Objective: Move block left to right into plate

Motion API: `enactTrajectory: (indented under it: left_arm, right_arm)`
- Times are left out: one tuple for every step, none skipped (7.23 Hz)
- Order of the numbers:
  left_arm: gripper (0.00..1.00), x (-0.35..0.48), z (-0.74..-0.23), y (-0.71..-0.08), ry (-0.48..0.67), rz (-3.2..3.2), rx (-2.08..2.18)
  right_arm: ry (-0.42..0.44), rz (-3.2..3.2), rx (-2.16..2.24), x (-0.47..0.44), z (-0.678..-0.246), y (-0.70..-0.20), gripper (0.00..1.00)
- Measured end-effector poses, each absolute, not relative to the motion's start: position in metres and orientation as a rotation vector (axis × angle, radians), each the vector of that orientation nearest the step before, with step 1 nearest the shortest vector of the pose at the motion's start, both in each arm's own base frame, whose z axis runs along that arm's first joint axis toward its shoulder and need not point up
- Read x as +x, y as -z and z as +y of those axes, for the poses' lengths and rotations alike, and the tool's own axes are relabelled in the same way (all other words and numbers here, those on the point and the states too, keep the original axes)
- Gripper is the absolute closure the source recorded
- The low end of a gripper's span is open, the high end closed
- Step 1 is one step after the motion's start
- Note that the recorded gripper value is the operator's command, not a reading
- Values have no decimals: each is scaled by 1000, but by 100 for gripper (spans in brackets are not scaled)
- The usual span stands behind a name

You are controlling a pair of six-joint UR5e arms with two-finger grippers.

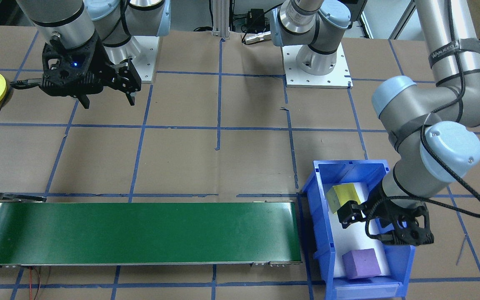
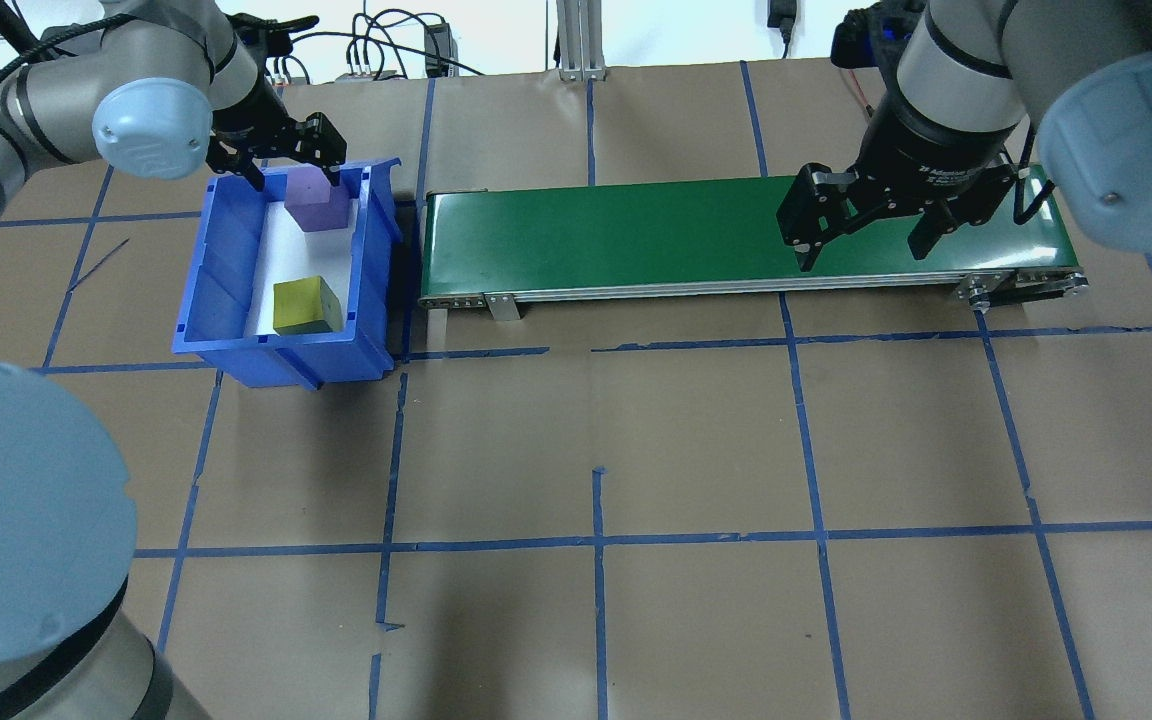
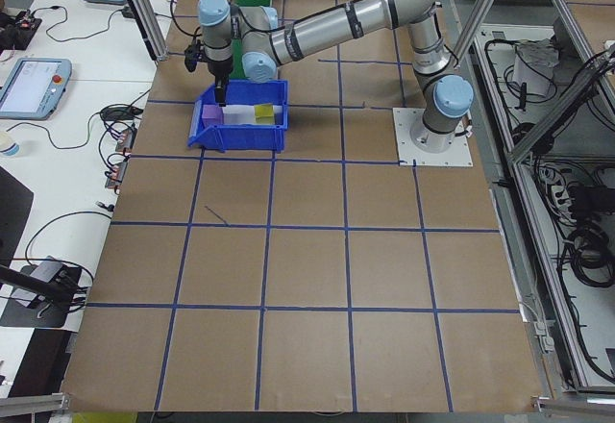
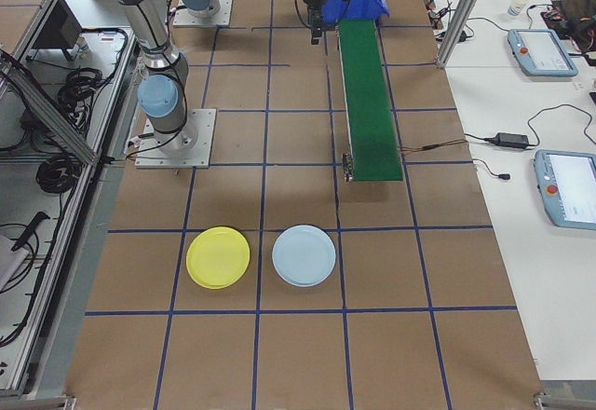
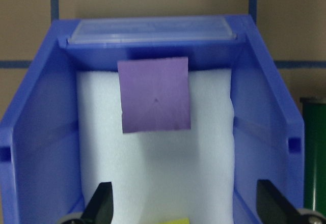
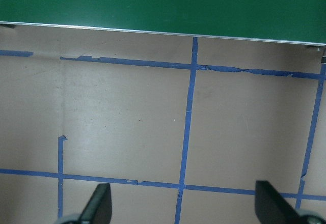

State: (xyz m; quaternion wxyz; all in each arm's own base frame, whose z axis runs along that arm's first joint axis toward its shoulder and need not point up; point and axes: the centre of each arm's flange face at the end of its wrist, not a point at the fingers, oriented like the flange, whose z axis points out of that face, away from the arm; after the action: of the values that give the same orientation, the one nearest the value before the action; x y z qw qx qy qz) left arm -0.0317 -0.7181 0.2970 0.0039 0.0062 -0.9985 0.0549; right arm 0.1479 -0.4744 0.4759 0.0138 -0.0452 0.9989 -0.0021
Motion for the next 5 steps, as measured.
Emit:
enactTrajectory:
  left_arm:
    - [0, -29, -733, -286, -179, -3131, 16]
    - [0, -28, -741, -275, -180, -3132, 15]
    - [0, -26, -744, -264, -173, -3133, 16]
    - [0, -25, -746, -253, -160, -3134, 17]
    - [4, -24, -748, -246, -154, -3136, 18]
  right_arm:
    - [7, 3111, -141, 148, -474, -476, 0]
    - [7, 3111, -141, 148, -474, -476, 0]
    - [7, 3111, -141, 148, -474, -476, 0]
    - [7, 3111, -141, 148, -474, -476, 0]
    - [7, 3111, -141, 148, -474, -476, 0]
